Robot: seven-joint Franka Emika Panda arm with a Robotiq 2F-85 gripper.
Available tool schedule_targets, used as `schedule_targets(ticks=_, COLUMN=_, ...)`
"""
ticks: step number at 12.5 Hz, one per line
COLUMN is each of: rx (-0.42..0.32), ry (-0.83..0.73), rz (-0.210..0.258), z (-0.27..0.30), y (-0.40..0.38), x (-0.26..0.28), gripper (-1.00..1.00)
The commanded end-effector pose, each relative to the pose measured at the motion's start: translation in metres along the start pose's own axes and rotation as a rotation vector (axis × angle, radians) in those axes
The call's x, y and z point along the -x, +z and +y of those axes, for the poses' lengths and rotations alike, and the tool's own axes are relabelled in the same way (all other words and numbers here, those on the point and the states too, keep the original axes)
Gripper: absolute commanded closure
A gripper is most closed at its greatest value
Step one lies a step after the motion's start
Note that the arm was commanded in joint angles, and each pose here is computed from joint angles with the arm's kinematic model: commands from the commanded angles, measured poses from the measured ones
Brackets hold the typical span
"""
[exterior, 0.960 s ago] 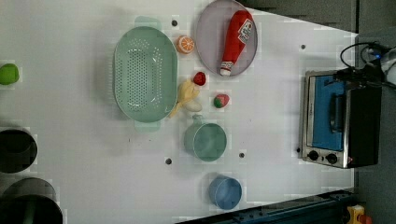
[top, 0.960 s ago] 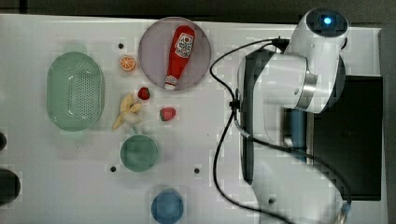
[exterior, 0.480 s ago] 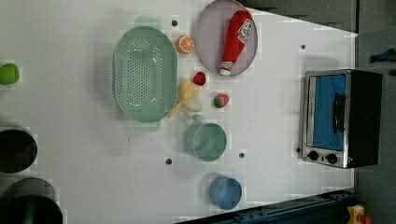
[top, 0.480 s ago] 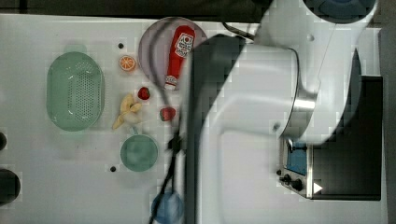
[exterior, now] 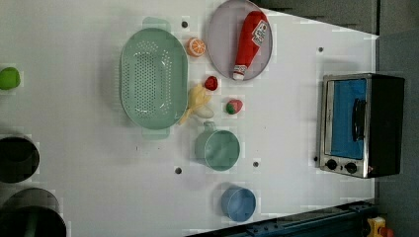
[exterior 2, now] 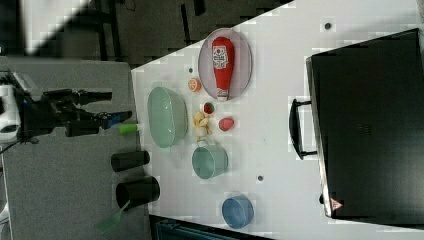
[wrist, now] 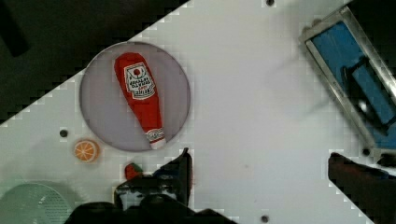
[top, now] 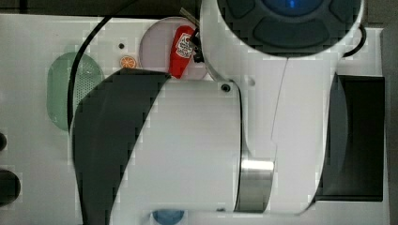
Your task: Flap close oven.
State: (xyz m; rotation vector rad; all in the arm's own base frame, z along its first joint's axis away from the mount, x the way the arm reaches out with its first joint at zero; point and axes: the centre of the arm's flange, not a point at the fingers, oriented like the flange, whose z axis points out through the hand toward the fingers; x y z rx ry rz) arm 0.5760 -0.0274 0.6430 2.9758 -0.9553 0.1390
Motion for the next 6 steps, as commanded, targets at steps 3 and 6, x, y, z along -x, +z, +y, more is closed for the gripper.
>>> schedule_targets(ticks=3, rx=0.011, ry=0.304, rz=-0.115, z=0.0278, y=0.0663, x=-0.0337, gripper=-1.0)
schedule_targets(ticks=6, rx=0.023, ry=0.302, rz=-0.125, z=0.0276, y=0.0674, x=-0.0315, gripper=-1.0)
